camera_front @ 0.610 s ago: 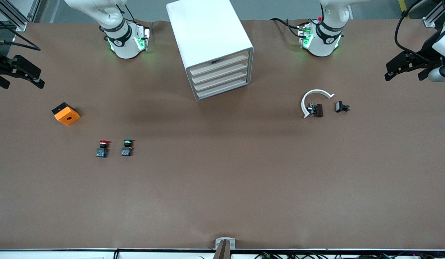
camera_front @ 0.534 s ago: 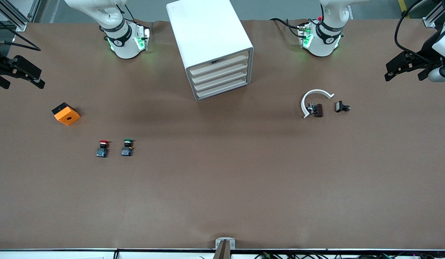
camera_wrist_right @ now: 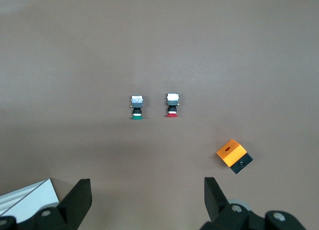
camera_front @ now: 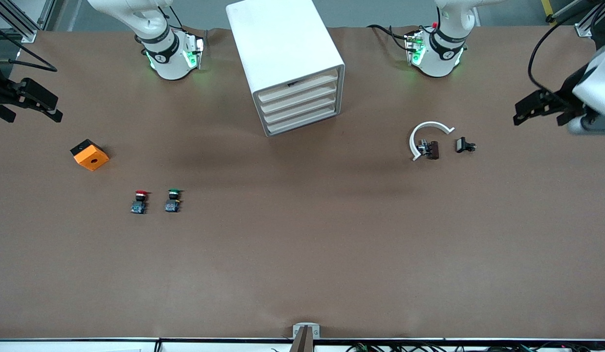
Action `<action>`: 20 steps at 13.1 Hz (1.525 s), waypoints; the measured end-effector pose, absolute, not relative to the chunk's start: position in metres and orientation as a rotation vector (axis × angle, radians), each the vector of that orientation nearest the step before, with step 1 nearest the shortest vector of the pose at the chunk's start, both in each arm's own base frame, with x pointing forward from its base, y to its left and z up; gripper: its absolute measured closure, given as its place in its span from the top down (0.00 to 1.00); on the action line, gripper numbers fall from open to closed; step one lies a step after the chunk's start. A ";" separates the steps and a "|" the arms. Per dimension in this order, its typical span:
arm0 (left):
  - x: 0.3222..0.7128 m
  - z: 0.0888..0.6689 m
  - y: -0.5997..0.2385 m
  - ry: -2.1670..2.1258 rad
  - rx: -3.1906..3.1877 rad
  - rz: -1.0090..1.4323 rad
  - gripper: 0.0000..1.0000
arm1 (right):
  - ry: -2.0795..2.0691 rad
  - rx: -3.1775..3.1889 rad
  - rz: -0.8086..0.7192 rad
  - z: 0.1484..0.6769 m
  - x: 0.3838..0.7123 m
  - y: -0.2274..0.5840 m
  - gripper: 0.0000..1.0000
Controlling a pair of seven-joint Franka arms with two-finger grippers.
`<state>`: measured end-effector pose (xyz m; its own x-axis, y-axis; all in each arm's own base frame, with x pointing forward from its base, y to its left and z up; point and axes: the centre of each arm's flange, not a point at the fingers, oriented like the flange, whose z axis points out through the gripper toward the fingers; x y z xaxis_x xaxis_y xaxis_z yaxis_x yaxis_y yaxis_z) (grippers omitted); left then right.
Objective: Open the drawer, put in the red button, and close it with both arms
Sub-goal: 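Reach the right gripper to the red button while the left gripper nears the cabinet, then grasp the red button with the right gripper while the left gripper grips the drawer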
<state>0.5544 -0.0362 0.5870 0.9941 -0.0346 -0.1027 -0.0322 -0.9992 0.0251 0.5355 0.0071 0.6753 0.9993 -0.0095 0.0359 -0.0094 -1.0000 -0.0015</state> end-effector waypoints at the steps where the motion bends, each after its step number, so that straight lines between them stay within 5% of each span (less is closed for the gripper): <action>1: 0.568 0.563 -0.042 -0.070 3.103 -0.199 1.00 | 0.015 -3.140 -0.053 0.674 0.536 0.007 1.00; 9: 0.609 0.436 -0.111 0.431 3.040 -0.467 1.00 | -0.105 -3.151 0.153 0.602 0.572 0.054 1.00; 20: 0.564 0.293 -0.285 1.985 2.603 -0.933 1.00 | -0.295 -3.161 0.285 0.454 0.642 0.035 1.00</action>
